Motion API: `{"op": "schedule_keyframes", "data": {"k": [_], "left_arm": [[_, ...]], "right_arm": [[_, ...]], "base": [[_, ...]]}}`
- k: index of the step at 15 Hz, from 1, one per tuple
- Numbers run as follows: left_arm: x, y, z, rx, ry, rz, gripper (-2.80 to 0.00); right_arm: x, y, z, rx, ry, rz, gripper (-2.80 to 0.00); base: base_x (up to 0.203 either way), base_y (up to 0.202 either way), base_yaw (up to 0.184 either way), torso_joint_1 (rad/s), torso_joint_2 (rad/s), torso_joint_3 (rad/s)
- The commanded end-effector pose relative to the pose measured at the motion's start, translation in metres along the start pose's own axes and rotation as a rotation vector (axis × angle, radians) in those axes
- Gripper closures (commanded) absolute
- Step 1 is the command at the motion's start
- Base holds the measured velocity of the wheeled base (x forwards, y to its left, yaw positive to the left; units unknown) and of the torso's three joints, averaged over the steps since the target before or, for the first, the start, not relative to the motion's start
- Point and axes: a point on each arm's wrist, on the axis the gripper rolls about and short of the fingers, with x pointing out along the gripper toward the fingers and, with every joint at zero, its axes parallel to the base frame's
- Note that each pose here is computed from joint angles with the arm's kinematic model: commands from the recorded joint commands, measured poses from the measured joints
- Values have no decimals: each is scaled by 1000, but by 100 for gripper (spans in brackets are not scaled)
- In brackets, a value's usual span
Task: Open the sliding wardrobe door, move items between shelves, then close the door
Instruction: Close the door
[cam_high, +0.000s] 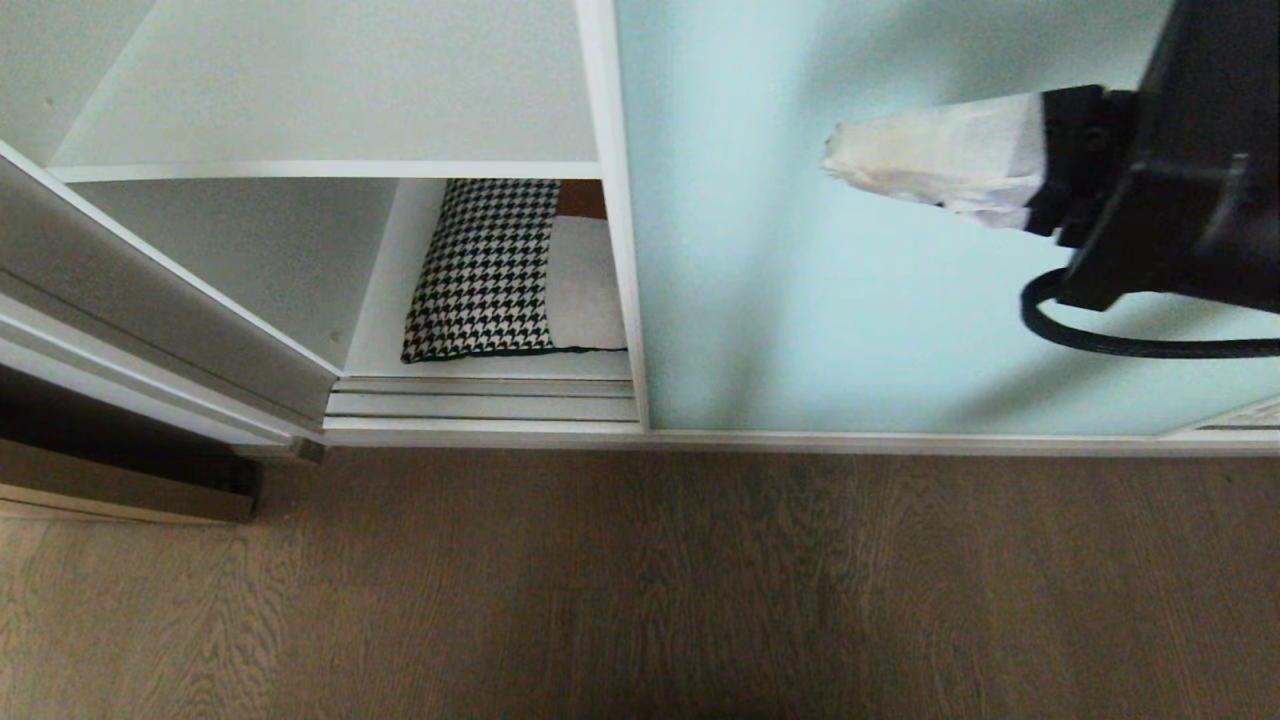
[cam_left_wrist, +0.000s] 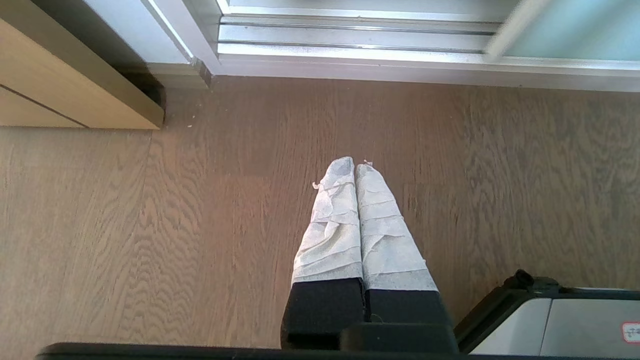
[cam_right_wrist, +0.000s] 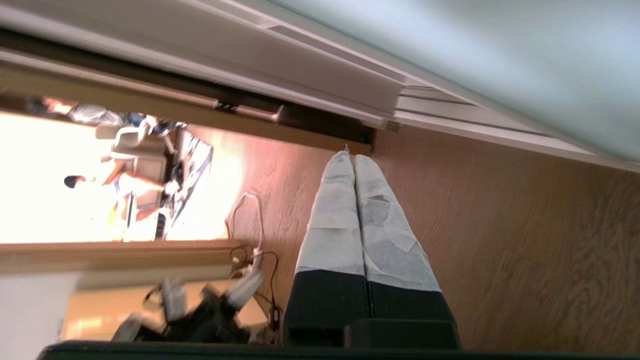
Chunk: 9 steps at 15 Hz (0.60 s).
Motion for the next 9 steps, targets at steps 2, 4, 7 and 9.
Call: {"op": "schedule_keyframes", "data": {"k": [2,4,7,9], "left_arm": [[0,0,0,0,2,1,0],[0,0,0,0,2,1,0],[0,0,0,0,2,1,0],[0,0,0,0,2,1,0]], "right_arm": [[-70,7,13,-44,-74,46,0],[-100,1,12,-67,-110,32,0],[-138,-8,20,-116,-255,-92,0],[-158,-10,25,-156,-361,-210,0]], "base": [[0,0,0,0,0,0],[0,0,0,0,0,0],[0,0,0,0,0,0],[0,0,0,0,0,0]]}}
